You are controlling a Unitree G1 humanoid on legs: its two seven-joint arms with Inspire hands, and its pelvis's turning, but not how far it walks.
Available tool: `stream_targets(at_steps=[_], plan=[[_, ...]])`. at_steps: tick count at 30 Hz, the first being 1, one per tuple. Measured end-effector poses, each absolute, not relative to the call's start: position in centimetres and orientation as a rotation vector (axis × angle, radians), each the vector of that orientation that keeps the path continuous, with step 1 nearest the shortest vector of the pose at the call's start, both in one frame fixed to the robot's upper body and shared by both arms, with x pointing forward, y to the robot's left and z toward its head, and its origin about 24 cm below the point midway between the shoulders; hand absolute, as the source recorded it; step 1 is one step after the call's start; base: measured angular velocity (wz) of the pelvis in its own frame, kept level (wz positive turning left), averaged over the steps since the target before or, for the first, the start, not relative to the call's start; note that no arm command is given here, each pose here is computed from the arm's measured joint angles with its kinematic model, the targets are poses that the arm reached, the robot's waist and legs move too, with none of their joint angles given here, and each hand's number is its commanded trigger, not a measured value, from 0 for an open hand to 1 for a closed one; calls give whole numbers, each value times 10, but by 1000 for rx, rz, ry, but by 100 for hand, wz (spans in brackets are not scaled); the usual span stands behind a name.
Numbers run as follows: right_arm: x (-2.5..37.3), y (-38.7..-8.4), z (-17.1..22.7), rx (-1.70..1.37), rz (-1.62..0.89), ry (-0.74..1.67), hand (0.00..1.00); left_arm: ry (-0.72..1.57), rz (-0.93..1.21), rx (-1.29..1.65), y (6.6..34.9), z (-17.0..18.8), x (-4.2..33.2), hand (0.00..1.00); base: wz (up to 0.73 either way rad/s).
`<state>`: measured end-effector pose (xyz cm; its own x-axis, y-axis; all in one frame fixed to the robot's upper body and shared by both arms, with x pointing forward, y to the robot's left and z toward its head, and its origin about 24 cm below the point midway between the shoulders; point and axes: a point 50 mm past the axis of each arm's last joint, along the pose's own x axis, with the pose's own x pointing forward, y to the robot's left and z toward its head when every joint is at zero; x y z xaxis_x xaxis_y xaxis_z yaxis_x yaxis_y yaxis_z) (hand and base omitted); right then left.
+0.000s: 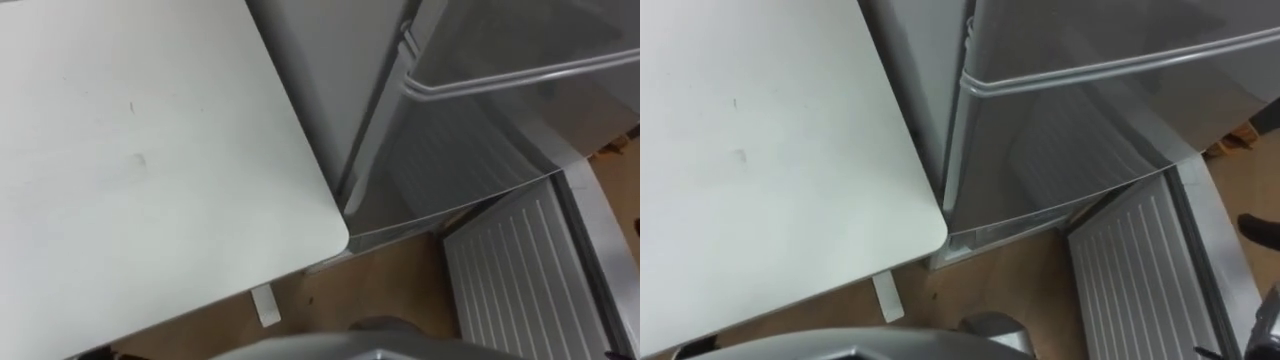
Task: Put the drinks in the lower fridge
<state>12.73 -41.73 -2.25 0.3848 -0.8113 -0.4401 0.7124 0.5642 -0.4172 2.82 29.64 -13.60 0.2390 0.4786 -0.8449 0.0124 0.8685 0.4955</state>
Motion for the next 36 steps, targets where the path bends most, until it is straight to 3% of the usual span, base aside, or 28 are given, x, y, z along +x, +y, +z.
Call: stream_targets(at_steps=[12, 25, 36], plan=[[123, -416, -49, 265, -941, 723, 0, 1399, 312, 417, 300, -139, 12, 0, 8], [100, -405, -73, 340, -900, 832, 0, 1382, 300, 423, 308, -136, 23, 0, 3], [86, -412, -71, 329, -929, 825, 0, 1385, 289, 439, 311, -136, 26, 0, -1]])
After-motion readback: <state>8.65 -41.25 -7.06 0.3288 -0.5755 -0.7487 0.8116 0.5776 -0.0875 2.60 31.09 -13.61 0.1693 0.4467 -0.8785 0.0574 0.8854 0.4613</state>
